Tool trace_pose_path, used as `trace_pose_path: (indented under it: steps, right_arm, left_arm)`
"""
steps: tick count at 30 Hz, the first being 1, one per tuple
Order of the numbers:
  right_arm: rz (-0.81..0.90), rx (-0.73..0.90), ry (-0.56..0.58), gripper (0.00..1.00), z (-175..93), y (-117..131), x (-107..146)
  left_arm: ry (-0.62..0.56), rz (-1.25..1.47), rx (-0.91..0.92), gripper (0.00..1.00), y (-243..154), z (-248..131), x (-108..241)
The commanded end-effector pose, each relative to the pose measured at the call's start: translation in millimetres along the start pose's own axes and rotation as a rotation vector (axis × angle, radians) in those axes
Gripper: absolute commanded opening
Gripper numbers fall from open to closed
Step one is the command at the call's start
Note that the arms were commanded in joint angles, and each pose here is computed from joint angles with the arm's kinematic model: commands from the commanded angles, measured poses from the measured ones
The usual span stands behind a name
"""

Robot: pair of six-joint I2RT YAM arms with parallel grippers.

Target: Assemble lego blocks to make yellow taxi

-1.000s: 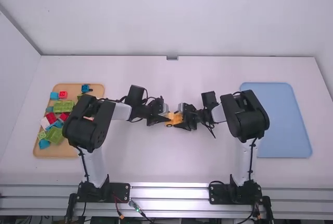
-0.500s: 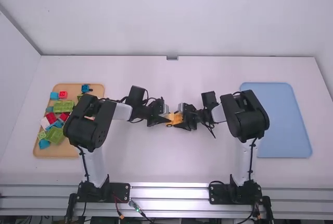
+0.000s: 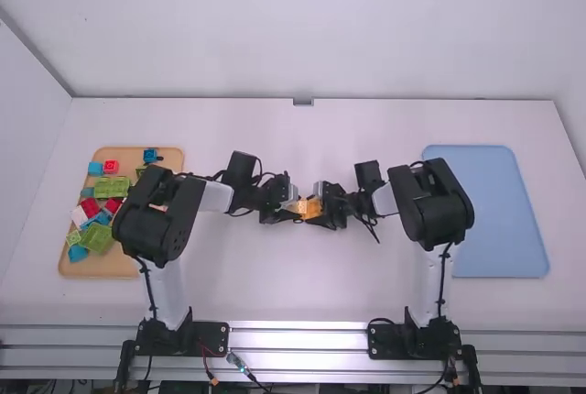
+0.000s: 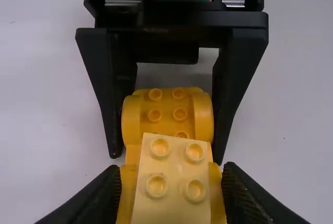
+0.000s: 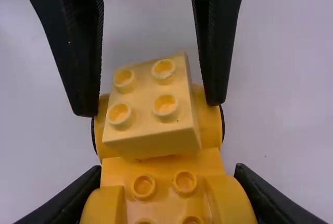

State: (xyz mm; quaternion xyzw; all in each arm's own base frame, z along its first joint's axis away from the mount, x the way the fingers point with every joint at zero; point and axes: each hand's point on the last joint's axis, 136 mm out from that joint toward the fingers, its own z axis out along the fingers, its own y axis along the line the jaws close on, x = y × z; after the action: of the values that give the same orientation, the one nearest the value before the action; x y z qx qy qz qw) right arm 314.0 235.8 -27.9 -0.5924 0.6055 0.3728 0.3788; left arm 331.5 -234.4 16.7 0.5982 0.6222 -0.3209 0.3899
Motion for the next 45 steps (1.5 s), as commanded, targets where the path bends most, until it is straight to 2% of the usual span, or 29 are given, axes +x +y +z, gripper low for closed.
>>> trace_pose_path:
  steps: [1,7,9,11,14,16,17,19,28,30,33,34,35,36,37,40,45]
  right_arm:
    - [0.013,-0.001,-0.002,0.56,0.4,-2.5,3.1]
    - [0.015,-0.002,-0.002,0.56,0.4,-2.3,3.2]
    - [0.015,-0.002,-0.002,0.56,0.4,-2.3,3.2]
    - [0.015,-0.002,-0.002,0.56,0.4,-2.2,3.2]
    - [0.015,-0.002,-0.002,0.56,0.4,-2.2,3.2]
    - [0.015,-0.002,-0.002,0.56,0.4,-2.2,3.2]
    - [0.015,-0.002,-0.002,0.56,0.4,-2.2,3.2]
    - [0.015,-0.002,-0.002,0.56,0.4,-2.2,3.2]
    - [0.015,-0.002,-0.002,0.56,0.4,-2.3,3.2]
    - [0.015,-0.002,-0.002,0.56,0.4,-2.2,3.2]
    - [0.015,-0.002,-0.002,0.56,0.4,-2.2,3.2]
    - [0.014,-0.002,-0.002,0.56,0.4,-2.3,3.2]
    - [0.014,-0.002,-0.002,0.56,0.4,-2.3,3.2]
    - [0.015,-0.002,-0.002,0.56,0.4,-2.3,3.2]
    - [0.015,-0.002,-0.002,0.56,0.4,-2.2,3.2]
    - [0.015,-0.002,-0.002,0.56,0.4,-2.2,3.2]
    - [0.015,-0.002,-0.002,0.57,0.4,-2.3,3.2]
  left_arm:
    - [-0.015,-0.01,0.004,0.55,1.9,3.0,-4.7]
    - [-0.025,-0.008,-0.01,0.53,7.8,2.3,-10.2]
    - [-0.024,-0.013,-0.008,0.45,7.2,2.3,-9.7]
    - [-0.015,-0.024,0.004,0.31,3.7,2.5,-7.1]
    - [-0.007,-0.042,0.01,0.25,1.5,2.4,-5.0]
    - [-0.004,-0.048,0.014,0.26,0.3,2.6,-4.3]
    - [-0.004,-0.051,0.016,0.29,-0.3,2.6,-4.1]
    - [-0.005,-0.057,0.019,0.26,-0.9,2.5,-4.2]
    - [0.011,-0.093,0.039,0.25,-7.2,2.1,0.2]
    - [0.011,-0.095,0.041,0.26,-7.7,2.3,0.2]
    - [0.011,-0.093,0.039,0.33,-7.2,2.1,0.1]
    - [0.01,-0.09,0.039,0.4,-7.1,2.4,-0.2]
    - [0.007,-0.085,0.035,0.57,-5.8,2.3,-0.9]
    - [0.006,-0.083,0.034,0.58,-5.4,2.2,-1.1]
    - [-0.01,-0.07,0.036,0.64,-4.9,2.5,-4.6]
    - [-0.067,-0.042,0.049,0.67,-4.4,1.3,-15.6]
    - [-0.17,0.021,0.043,0.6,3.6,-13.3,-39.5]
